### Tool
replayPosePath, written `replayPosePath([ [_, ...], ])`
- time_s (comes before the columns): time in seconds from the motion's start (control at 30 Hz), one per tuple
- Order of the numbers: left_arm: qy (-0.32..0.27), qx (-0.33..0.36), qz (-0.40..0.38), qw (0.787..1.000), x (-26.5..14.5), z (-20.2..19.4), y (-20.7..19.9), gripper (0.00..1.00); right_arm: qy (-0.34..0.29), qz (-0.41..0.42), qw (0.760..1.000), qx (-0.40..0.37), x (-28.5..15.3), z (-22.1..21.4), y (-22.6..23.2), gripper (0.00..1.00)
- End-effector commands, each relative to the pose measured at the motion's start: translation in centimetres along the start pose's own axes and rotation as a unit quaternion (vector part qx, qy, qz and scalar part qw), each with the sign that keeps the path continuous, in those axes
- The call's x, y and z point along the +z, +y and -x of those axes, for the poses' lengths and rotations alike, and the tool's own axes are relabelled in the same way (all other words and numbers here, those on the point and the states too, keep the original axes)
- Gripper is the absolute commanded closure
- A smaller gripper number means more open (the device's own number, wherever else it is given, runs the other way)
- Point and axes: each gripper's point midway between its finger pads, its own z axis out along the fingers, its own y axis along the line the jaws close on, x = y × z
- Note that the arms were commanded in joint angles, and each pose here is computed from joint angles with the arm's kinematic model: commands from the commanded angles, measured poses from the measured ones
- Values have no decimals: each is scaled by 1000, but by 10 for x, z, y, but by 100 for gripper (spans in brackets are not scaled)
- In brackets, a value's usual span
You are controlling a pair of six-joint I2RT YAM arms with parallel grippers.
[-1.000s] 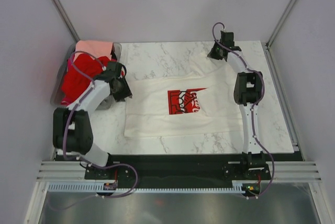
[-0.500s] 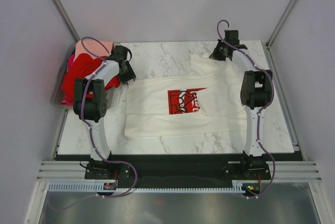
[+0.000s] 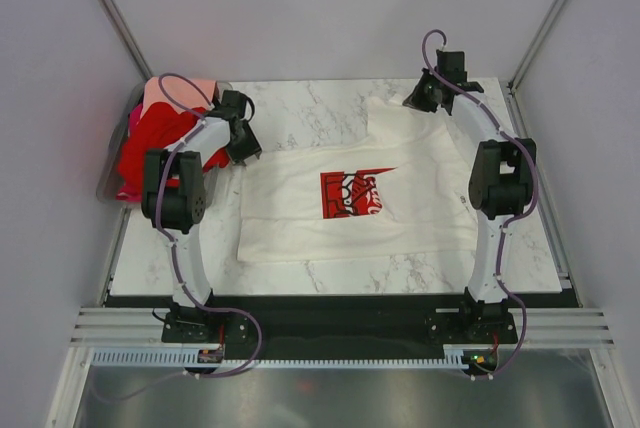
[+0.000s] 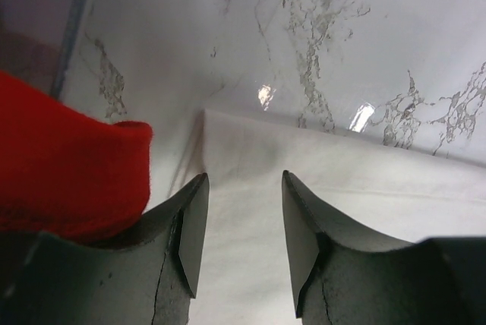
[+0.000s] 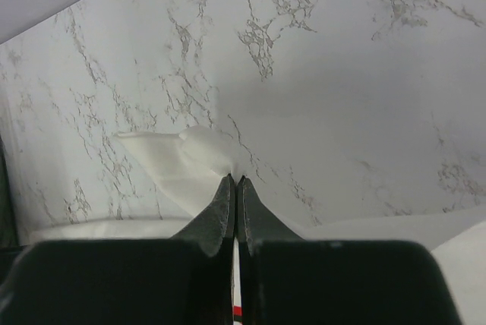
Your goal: Fold and stack the t-shirts
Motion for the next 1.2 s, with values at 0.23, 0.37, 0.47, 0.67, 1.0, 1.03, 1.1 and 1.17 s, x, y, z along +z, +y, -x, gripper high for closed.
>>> replayPosePath([
  [0.23,24,-21,21,999,14,-16,11,48,-21,10,1000,-7,-23,11,9,100],
  [0.37,31,-17,27,999,21,-20,13,55,-14,1,1000,-7,-22,5,0,100],
  [0.47,35,-16,27,999,25,-21,12,69,-12,-1,1000,-7,-21,3,-2,100],
  [0.67,22,-15,19,999,20,-10,6,97,-15,-2,1000,-5,-21,7,-4,100],
  [1.0,-13,-24,-37,999,-42,24,-21,98,-43,10,999,1,-53,27,10,100],
  [1.03,-15,-25,-41,999,-47,25,-21,98,-46,8,999,5,-58,28,9,100],
  [1.1,-18,-26,-51,998,-62,24,-21,98,-52,2,999,12,-76,27,5,100],
  [1.17,-16,-26,-58,998,-71,21,-20,98,-46,-8,999,16,-84,16,-4,100],
])
